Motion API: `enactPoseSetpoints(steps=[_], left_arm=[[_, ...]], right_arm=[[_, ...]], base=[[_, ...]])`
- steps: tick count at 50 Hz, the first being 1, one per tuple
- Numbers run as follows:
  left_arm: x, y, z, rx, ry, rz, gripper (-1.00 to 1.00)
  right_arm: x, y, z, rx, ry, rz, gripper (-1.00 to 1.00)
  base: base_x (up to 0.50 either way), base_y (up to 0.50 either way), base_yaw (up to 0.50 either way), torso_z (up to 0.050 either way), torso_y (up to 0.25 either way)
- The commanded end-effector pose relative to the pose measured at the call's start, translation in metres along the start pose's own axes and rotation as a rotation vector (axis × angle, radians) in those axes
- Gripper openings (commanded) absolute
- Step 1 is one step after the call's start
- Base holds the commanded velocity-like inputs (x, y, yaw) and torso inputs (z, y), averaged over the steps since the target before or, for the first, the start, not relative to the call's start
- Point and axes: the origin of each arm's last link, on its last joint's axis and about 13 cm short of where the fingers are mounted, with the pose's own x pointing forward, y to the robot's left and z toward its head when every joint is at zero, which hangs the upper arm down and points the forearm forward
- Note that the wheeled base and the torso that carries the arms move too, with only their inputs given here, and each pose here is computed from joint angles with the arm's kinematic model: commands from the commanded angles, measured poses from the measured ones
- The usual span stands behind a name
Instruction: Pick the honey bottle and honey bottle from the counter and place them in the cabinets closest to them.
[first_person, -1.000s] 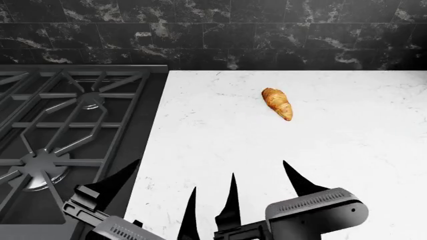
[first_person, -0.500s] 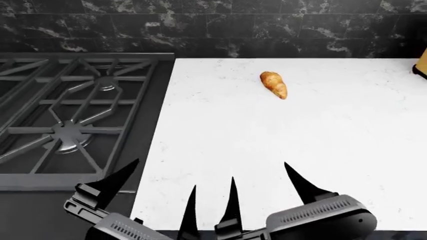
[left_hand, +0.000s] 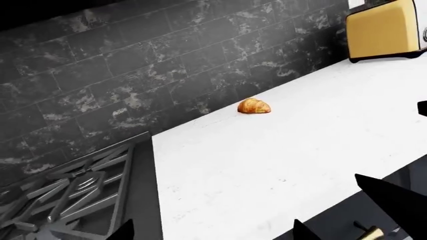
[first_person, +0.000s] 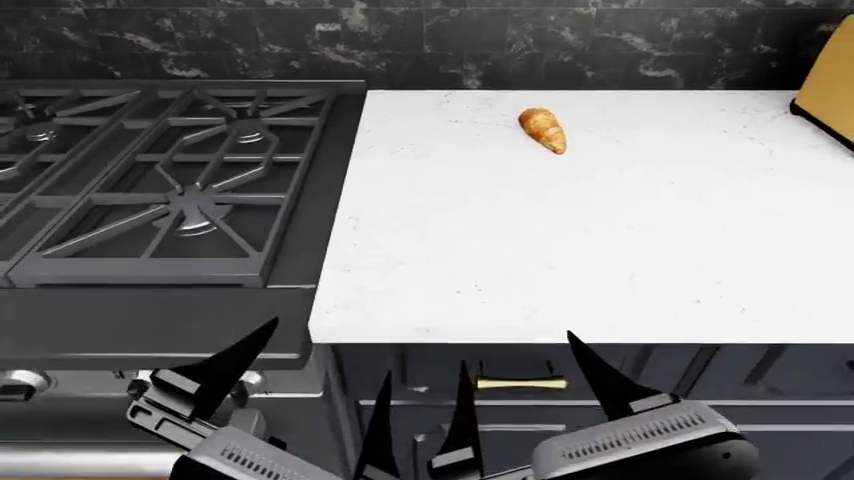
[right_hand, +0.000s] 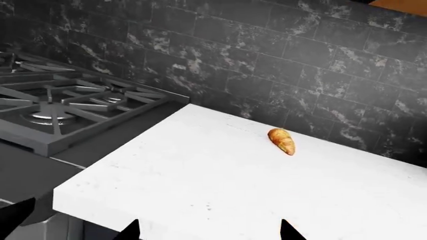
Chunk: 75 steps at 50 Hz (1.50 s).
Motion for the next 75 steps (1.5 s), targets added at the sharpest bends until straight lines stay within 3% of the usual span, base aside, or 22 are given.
enactPoseSetpoints(steps=[1, 75], left_arm=[[0.0001, 0.0001, -0.0001, 0.000, -0.002, 0.001, 1.00], [0.0002, -0.0004, 0.0003, 0.007, -0.003, -0.001, 1.00]], right_arm=[[-0.0015, 0.0009, -0.0005, -0.012, -0.028, 0.002, 1.00], [-0.0066, 0.0054, -0.0010, -0.031, -0.036, 0.002, 1.00]], base=[[0.00, 0.50, 0.00, 0.000, 0.000], [0.00, 0.50, 0.00, 0.000, 0.000]])
